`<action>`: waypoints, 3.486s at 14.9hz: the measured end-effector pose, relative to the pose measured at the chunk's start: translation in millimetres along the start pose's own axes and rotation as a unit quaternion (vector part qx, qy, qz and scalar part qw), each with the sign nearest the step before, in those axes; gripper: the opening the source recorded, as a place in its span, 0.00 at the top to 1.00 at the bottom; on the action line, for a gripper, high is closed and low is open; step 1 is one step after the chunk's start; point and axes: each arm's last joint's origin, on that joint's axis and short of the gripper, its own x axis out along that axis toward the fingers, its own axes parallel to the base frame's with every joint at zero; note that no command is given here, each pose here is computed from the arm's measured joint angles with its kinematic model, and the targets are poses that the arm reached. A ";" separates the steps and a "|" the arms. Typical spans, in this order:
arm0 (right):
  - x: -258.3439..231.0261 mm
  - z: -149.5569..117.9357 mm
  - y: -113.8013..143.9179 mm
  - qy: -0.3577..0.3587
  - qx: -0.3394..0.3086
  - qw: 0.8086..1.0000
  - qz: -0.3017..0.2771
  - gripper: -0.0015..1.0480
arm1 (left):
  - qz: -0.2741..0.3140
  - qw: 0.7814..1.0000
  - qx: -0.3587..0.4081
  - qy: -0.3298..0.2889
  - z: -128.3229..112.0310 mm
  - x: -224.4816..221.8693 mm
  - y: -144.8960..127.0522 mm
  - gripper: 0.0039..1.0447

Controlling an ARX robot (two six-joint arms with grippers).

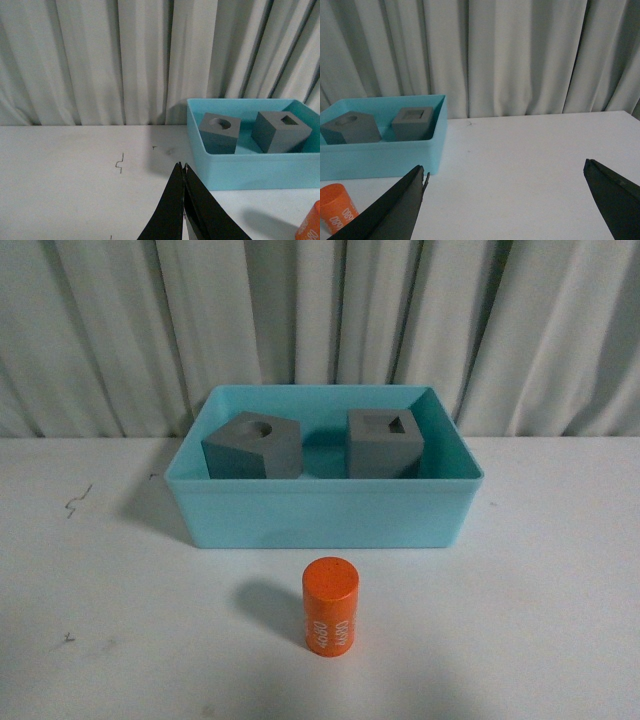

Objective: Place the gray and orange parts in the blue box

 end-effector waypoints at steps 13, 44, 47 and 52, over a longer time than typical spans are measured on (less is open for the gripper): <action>0.0 0.0 0.0 0.000 0.000 1.000 0.000 0.06 | 0.001 1.000 0.000 -0.003 2.4 -23.2 0.1 0.99; 136.8 -34.9 23.6 0.254 -0.274 0.828 0.418 0.06 | 0.000 1.000 0.001 0.001 -0.7 -36.3 0.1 0.06; 176.9 -38.4 60.8 0.218 -0.251 0.839 0.430 0.06 | 0.000 1.000 0.001 0.001 -0.7 -36.3 0.1 0.06; 200.9 -56.3 108.7 0.247 -0.156 0.846 0.445 0.06 | 0.000 1.000 0.001 0.001 -0.7 -36.3 0.1 0.06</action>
